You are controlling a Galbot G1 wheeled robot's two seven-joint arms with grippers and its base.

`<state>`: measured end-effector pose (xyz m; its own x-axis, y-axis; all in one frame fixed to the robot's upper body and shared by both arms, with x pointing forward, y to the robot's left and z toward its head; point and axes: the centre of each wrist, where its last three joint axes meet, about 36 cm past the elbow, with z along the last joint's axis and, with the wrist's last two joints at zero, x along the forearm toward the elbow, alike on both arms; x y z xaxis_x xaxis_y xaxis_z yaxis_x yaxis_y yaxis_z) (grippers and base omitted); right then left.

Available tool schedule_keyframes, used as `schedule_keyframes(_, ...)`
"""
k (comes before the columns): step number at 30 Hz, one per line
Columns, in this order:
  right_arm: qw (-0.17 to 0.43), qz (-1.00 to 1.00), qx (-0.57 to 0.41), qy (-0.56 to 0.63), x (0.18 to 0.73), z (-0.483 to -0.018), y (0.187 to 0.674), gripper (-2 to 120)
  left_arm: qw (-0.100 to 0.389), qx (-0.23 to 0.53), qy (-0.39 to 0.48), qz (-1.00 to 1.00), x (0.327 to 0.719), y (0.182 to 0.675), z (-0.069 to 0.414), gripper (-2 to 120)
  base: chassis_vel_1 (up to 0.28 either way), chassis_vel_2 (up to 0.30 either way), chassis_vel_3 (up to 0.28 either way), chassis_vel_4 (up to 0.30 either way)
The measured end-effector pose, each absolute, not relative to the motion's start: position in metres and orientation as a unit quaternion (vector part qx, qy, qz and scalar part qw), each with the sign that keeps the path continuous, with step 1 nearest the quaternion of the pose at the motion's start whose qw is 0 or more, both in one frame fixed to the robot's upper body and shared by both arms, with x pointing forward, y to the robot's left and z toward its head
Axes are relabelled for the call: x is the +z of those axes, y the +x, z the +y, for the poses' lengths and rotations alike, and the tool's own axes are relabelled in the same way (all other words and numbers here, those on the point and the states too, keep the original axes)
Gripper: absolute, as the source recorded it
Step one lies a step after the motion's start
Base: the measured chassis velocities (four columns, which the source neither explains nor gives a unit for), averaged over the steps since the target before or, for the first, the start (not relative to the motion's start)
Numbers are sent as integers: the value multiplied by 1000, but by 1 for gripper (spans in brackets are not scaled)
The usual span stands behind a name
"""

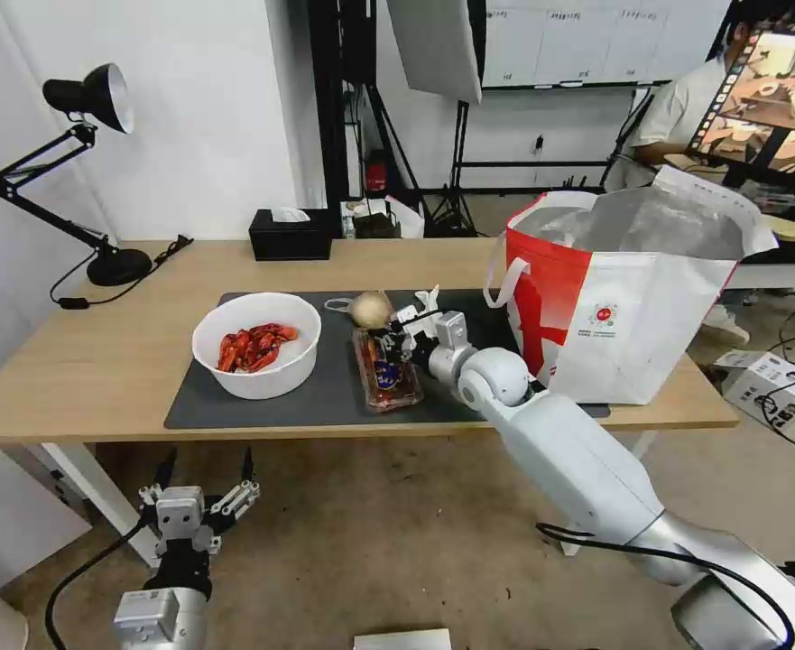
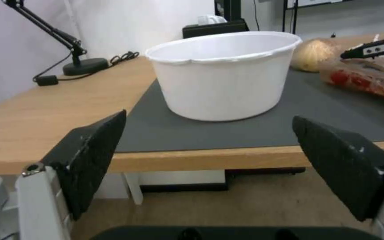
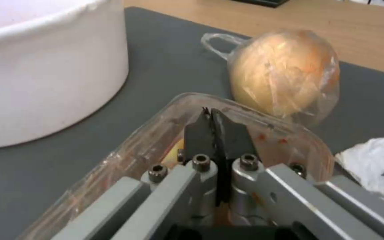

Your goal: Pick up the trash from the table and place it into the takeout bag.

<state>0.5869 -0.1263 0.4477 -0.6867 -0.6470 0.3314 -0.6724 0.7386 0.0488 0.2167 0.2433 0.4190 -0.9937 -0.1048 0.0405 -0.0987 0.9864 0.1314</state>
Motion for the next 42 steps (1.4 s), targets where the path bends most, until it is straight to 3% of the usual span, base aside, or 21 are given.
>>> schedule_keyframes(16,174,-918,33,356,445,-125,583,0,24,-64,51,-996,419,217,243,100,0,0,0,0)
schedule_keyframes(33,143,-920,14,364,480,-126,573,0,21,-61,49,-997,421,217,244,100,0,0,0,0)
schedule_keyframes(42,149,-918,24,366,474,-121,574,0,6,2,13,-1000,435,235,247,100,0,0,0,0)
